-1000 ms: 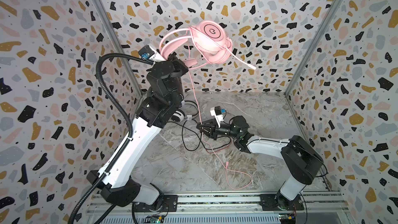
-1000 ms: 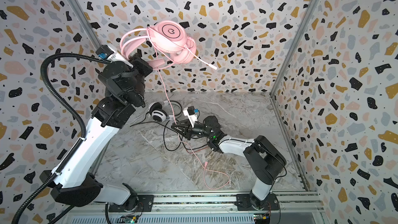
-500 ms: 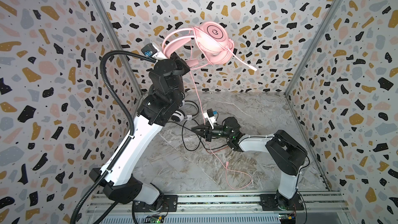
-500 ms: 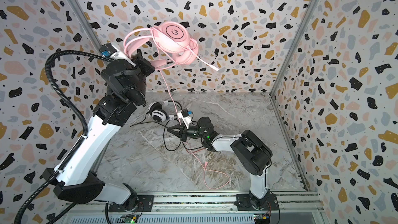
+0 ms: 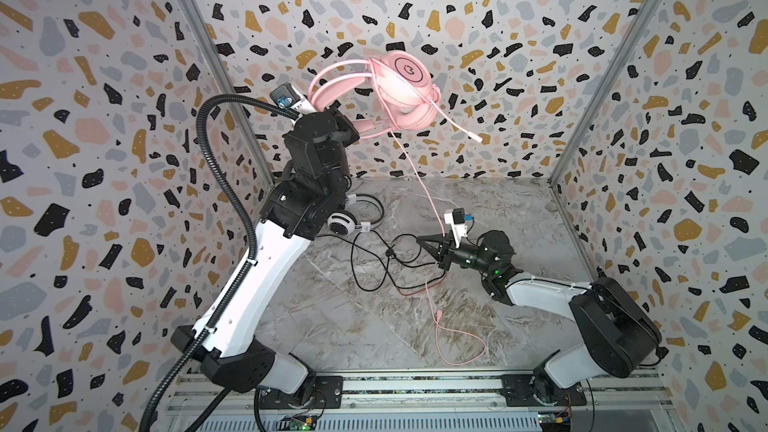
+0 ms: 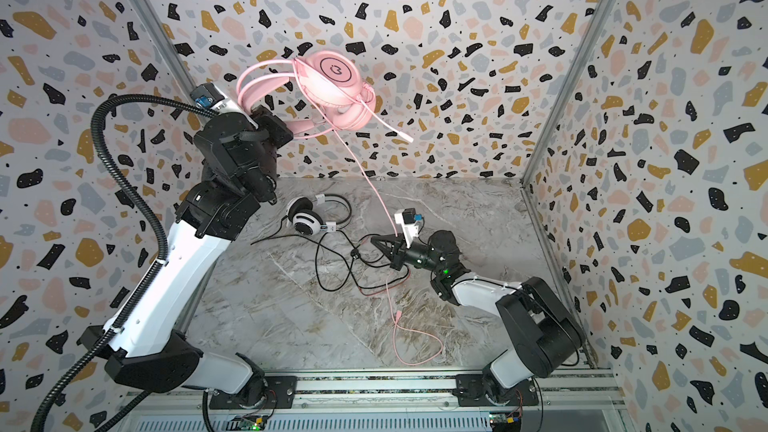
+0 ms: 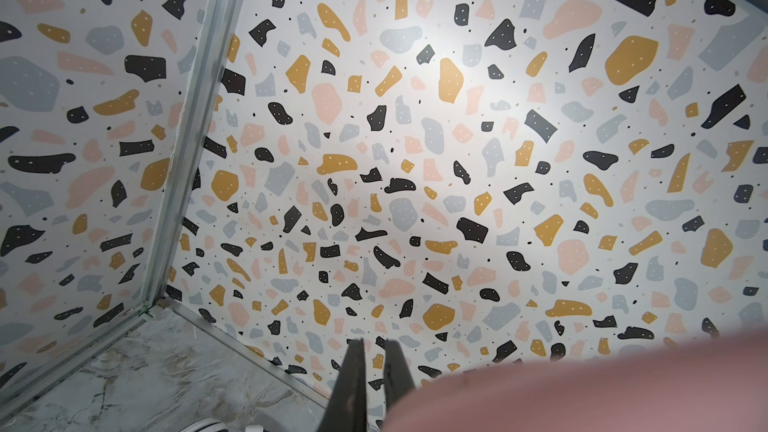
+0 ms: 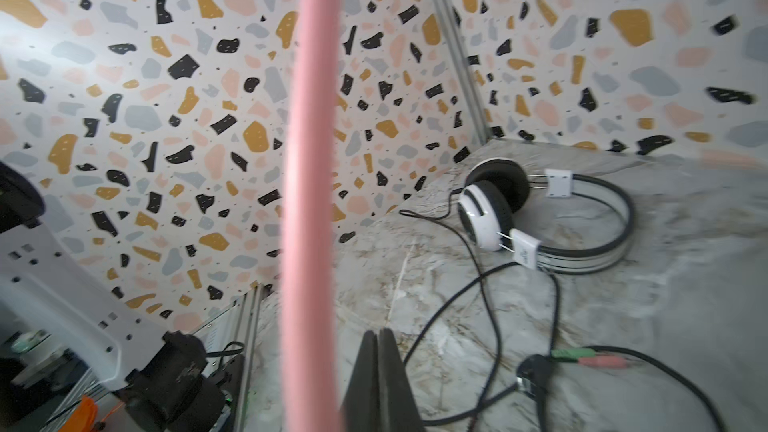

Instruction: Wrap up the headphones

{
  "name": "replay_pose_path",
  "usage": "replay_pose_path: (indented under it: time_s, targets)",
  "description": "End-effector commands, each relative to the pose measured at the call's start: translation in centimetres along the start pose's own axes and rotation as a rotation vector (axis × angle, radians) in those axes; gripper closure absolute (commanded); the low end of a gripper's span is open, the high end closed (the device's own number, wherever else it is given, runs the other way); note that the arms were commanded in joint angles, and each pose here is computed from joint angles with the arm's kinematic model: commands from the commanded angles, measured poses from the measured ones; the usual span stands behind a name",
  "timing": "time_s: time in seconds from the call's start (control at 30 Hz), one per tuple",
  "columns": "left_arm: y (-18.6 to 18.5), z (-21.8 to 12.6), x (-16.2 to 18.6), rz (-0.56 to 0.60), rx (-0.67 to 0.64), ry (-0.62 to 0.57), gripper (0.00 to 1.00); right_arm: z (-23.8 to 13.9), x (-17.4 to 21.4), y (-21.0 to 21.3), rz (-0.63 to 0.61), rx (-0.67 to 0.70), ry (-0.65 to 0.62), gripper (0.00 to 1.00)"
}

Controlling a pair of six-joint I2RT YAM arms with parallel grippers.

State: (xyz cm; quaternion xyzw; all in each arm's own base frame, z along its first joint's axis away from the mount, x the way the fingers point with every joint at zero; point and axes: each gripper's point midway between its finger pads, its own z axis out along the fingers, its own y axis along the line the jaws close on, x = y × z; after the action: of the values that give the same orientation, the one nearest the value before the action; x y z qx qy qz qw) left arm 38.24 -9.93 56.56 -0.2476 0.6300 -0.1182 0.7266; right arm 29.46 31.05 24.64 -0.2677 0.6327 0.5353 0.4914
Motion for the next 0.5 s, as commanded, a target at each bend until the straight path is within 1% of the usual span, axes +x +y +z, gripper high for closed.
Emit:
replay_pose_path:
  time_s: [0.0,0.13,0.23,0.33,0.4,0.47]
  targets:
    - [-0.8,-0.4,-3.3,-0.144,0.054,-0.087,1.0,-1.3,-0.5,-0.2,-0.018,0.034,-0.007,1.0]
    - [-0.5,-0.3,-3.3,-0.146,0.047,-0.087,1.0,-2.1,-0.7,0.3,-0.041,0.055,0.013,1.0]
    - [0.4,-0.2,-3.5,-0.12,-0.007,-0.125,1.0,-2.0,-0.2,2.5,-0.06,0.019,0.072,1.0]
    - [1.6,0.6,-2.6,-0.038,-0.096,-0.157,1.0,-1.7,1.3,5.7,-0.096,-0.013,0.16,1.0]
    - [2.4,1.4,-1.1,0.036,-0.155,-0.156,1.0,-1.8,2.1,7.3,-0.114,-0.026,0.204,1.0]
    - [3.5,2.2,1.5,0.124,-0.219,-0.143,1.0,-2.0,2.3,8.2,-0.142,-0.01,0.237,1.0]
